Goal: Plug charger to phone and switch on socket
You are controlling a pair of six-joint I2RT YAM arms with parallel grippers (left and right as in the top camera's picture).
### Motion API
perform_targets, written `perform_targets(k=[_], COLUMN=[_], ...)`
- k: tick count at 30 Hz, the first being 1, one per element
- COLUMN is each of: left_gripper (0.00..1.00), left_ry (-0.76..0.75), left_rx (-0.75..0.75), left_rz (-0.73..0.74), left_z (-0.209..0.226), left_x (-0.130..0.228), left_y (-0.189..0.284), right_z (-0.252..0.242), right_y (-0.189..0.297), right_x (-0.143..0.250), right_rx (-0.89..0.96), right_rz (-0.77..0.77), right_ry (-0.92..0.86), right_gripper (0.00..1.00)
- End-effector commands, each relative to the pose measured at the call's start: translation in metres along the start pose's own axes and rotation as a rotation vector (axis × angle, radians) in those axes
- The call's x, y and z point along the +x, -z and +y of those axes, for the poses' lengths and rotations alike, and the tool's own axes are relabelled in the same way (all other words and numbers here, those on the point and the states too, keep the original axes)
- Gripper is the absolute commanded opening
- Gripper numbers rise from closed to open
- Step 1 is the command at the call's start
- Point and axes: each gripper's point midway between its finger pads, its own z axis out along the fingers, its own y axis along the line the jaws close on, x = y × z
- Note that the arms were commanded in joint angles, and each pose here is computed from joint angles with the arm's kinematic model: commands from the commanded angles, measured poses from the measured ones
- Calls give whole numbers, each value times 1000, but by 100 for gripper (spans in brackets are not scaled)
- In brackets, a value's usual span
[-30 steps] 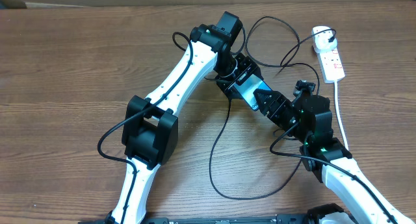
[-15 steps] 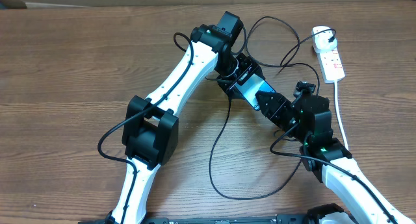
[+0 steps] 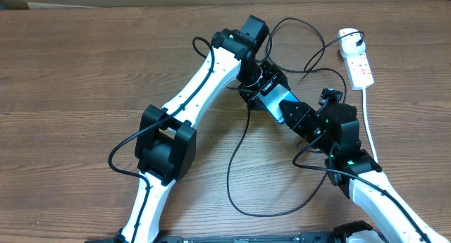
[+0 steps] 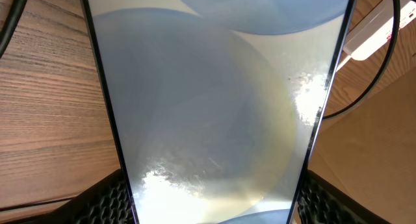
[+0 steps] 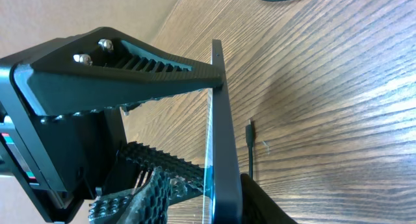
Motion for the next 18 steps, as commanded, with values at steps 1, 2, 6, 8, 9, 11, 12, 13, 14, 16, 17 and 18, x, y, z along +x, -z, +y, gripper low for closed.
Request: perform_targets(k=[1,2,6,8,9,11,12,13,14,16,17,18], left_gripper=[71,71,71,71,71,71,71,71,72,72,72,72], left_ry=[-47,-48,-49,-51,-52,-54,-54,-54,-55,-55,-55,-55], left_rx=[26,27,29,28,28,27,27,27,27,28,28,27], left_rz=[-6,-6,-5,-3,-2,-1,-1,-1,-1,-1,-1,-1], left_z=[-11,-11,-12,-12,-12,-12,-12,-12,-13,-13,-13,-13], left_x=[8,7,8,9,10,10,10,11,11,11,11,11], left_y=[7,7,7,6,6,5,5,5,5,5,5,5], right_z=[5,5,5,4,4,3,3,2,2,1,1,1], right_y=[0,0,0,0,0,0,0,0,0,0,0,0], right_x=[-4,-4,-3,-3,-3,-3,-2,-2,-1,-1,-1,-1], right_rx=[-6,-6,-5,-4,-3,0,2,4,7,9,9,9], right_rz=[-13,-13,-12,-11,-11,-8,-7,-6,-4,-2,-2,-3], right_ry=[9,6,6,5,5,4,3,2,2,1,1,0], right_gripper=[29,28,28,28,28,28,28,28,28,27,26,25])
